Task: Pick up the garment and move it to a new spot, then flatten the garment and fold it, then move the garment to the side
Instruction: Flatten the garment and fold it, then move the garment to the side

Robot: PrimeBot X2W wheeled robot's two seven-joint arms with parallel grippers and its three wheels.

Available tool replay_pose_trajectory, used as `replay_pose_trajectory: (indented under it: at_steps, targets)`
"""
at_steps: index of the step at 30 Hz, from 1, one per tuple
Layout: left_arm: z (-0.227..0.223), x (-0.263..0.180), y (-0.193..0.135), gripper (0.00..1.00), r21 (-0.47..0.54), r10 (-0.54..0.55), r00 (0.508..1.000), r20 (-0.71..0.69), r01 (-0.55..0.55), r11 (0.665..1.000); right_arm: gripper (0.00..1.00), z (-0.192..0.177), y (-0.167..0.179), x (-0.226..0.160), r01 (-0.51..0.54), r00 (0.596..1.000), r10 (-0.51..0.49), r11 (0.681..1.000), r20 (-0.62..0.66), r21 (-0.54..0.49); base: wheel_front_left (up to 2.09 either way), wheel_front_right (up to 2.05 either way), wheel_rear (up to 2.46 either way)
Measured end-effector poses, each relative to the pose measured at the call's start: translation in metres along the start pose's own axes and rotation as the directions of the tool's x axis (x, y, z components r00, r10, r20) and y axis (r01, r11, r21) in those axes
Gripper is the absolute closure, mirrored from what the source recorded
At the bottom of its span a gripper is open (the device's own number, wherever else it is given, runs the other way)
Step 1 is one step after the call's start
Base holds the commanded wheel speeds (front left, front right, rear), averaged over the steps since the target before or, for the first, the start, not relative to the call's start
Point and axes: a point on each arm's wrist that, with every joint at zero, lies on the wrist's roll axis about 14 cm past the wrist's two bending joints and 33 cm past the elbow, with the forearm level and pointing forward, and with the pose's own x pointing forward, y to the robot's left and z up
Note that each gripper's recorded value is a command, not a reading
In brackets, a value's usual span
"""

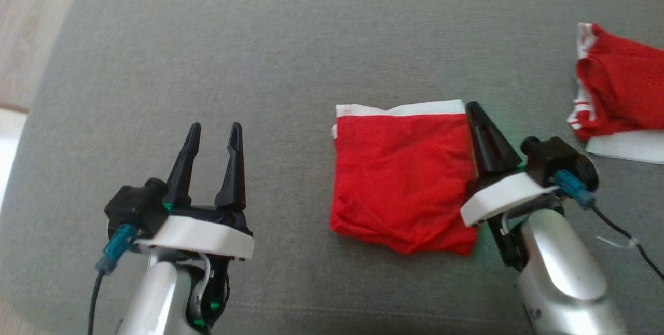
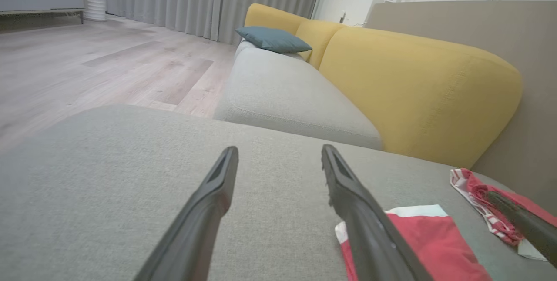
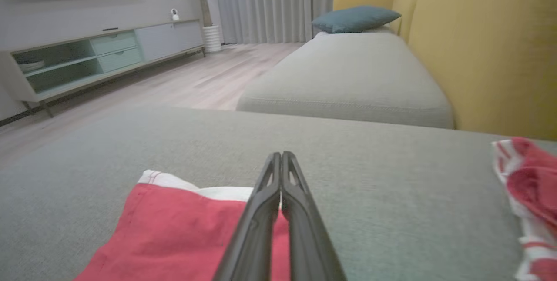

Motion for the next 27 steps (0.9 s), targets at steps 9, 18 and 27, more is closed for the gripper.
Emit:
replay_pose_trajectory:
  at_steps: [9,18,27]
  targets:
    - [0.008,0.006,-0.026,0.00,-0.009,-0.077,0.997,0.027,0.077,0.997,0.00,0.022,-0.046,-0.052,0.174,0.981,-0.175,0.985,0.079,0.017,0.00,0.00,0.00]
    - [-0.003,-0.003,-0.036,0.00,0.000,-0.110,0.994,-0.006,0.110,0.994,0.00,0.011,-0.060,-0.090,0.255,0.964,-0.258,0.965,0.058,0.055,0.00,0.00,0.00]
    - [-0.013,-0.007,-0.036,0.00,-0.001,-0.109,0.993,-0.038,0.109,0.994,0.00,0.000,-0.059,-0.099,0.268,0.962,-0.271,0.960,0.028,0.077,0.00,0.00,0.00]
